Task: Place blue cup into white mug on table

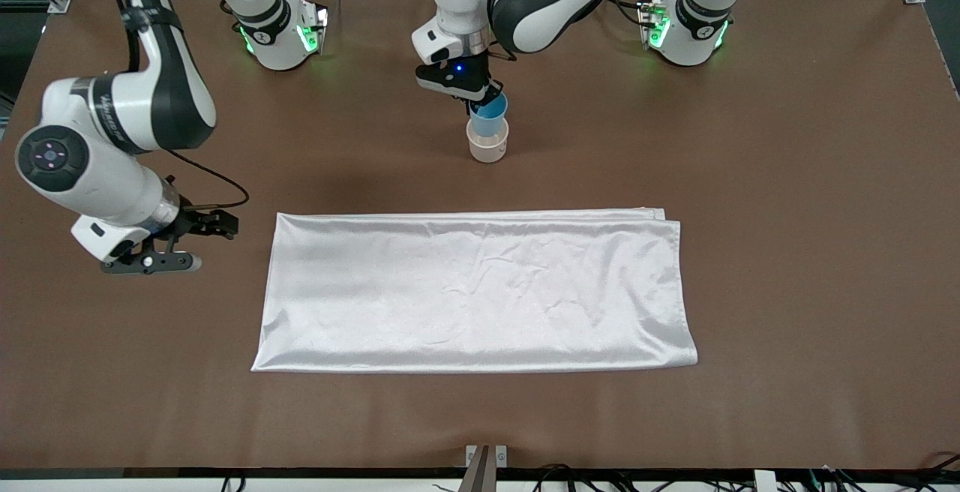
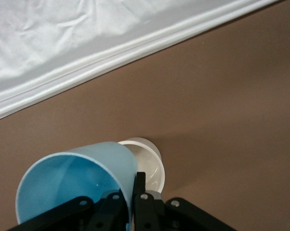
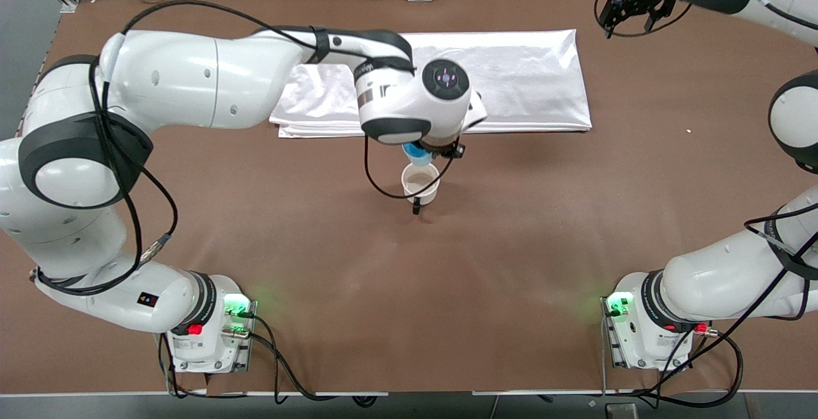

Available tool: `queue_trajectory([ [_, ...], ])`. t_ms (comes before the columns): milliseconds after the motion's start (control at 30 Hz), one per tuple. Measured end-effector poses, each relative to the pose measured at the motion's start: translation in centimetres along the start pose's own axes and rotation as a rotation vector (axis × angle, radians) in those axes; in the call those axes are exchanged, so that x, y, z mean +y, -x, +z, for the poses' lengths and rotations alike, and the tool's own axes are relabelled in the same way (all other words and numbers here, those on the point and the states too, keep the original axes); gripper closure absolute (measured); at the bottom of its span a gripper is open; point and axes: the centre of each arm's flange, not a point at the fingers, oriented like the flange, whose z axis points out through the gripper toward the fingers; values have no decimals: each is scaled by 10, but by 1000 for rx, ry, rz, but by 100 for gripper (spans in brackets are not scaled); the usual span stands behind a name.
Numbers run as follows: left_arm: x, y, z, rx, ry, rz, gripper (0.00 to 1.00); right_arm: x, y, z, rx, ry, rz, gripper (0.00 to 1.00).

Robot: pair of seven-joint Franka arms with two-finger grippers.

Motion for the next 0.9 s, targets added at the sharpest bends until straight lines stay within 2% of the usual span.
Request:
queue_trajectory([
  [167,2,15,15,-2,7,28,95,1,3,-34,10,-28,16,0],
  [367,5,29,32,-3,-9,67,95,4,11,-66,56,-34,21,0],
  [533,9,36,50,-31,-10,70,95,6,21,-91,94,-35,24,0],
  [900,11,39,66,-66,1,73,95,6,48,-122,103,-31,19,0],
])
